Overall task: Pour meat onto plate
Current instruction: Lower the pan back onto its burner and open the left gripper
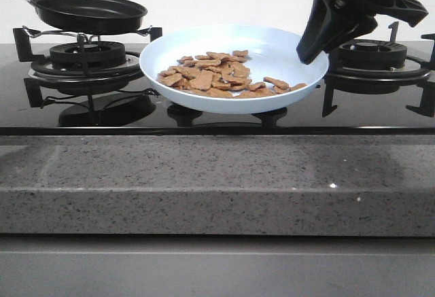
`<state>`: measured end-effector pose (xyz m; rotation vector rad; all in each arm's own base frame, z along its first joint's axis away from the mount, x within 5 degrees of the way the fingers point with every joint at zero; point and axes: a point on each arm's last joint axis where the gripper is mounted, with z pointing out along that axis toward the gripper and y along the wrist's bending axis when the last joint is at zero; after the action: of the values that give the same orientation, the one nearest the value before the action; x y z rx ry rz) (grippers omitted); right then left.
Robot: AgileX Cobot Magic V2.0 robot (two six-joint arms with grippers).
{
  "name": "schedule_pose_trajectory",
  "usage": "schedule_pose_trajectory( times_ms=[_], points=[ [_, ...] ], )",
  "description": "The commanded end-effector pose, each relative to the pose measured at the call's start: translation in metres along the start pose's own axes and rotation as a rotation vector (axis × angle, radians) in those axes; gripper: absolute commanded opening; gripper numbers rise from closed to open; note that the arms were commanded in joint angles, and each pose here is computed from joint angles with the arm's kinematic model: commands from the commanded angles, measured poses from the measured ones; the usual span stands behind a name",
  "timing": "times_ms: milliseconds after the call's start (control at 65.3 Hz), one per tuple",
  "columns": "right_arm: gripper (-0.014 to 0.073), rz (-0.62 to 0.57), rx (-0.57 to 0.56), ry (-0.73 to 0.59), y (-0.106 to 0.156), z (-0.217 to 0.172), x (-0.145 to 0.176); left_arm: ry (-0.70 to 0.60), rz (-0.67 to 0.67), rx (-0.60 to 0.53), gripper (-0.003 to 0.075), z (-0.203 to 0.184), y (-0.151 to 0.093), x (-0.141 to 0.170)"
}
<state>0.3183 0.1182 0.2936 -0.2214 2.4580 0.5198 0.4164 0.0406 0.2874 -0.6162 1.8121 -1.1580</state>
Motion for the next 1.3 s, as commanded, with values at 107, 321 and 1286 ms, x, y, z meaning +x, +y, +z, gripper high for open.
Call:
schedule_pose_trajectory(
  times_ms=[107, 321, 1286],
  points=[
    [-0.0059, -0.01, -0.017, -0.096, 0.006, -0.017, -0.013, -0.021, -0.016, 0.112, -0.002, -0.008, -0.027, -0.008],
    [-0.0059, -0.01, -0.017, -0.096, 0.006, -0.017, -0.013, -0.019, -0.012, 0.107, 0.0057, -0.008, -0.026, -0.007],
    [-0.0059, -0.01, -0.017, -0.096, 0.006, -0.017, -0.013, 0.07, 0.44, -0.055, 0.0484, -0.099, -0.072, -0.018]
  ],
)
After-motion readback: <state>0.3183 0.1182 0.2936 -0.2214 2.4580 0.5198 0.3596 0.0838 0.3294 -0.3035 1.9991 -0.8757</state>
